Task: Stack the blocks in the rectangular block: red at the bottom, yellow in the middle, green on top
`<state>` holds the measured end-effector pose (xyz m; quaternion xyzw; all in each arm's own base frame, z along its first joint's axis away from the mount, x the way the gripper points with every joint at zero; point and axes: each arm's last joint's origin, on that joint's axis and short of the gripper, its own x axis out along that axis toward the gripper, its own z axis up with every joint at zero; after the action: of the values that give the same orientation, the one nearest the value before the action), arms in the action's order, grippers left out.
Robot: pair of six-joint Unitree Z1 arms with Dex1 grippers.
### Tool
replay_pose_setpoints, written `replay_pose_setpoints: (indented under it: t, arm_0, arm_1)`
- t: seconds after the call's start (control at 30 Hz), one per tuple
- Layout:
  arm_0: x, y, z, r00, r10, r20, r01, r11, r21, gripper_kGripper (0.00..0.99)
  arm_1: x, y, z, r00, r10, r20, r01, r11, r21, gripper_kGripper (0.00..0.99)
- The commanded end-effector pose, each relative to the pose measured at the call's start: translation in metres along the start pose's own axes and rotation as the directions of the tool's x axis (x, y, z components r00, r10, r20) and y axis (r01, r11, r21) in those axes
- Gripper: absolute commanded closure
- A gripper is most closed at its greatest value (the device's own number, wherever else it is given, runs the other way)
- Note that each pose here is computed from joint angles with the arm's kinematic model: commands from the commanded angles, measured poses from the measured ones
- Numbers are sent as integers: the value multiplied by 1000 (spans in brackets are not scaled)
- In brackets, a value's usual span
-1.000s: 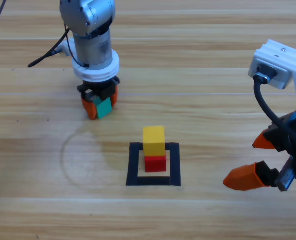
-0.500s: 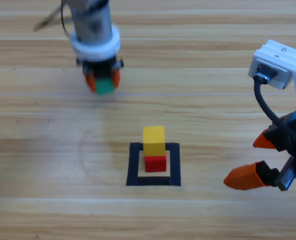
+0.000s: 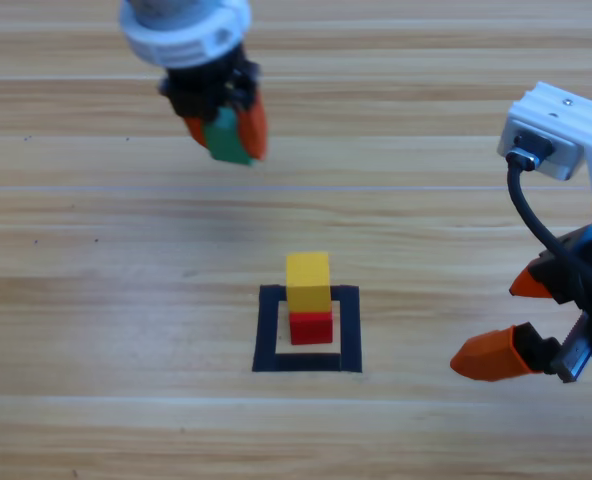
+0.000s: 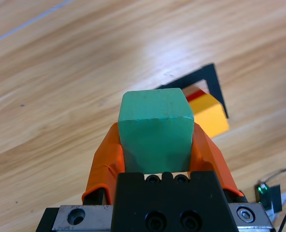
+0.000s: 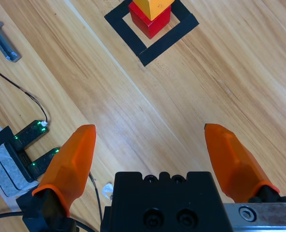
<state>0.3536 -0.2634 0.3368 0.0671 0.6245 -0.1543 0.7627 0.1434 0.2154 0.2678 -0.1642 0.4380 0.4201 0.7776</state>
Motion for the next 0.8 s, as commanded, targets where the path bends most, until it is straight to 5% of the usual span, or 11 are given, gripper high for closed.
replay_pose_setpoints:
  t: [0.03,0.33,0.57,0.8]
  arm_0:
    - [7,-63,-23,998,-50,-40,56,984,169,990]
    - [22,-72,-25,997,-31,-74,28,999,-37,990]
    - [24,-86,-40,995,68,-76,-89,944,-319,990]
    - [40,-107,-50,990,108,-95,-134,933,-335,990]
  arm_1:
    - [13,-9,-3,997,-36,-65,38,999,22,0]
    - [11,-9,-4,997,-35,-65,36,999,22,0]
    - [6,-7,-5,998,-9,-65,10,1000,17,0]
    - [1,-5,-7,998,15,-53,-15,1000,8,0]
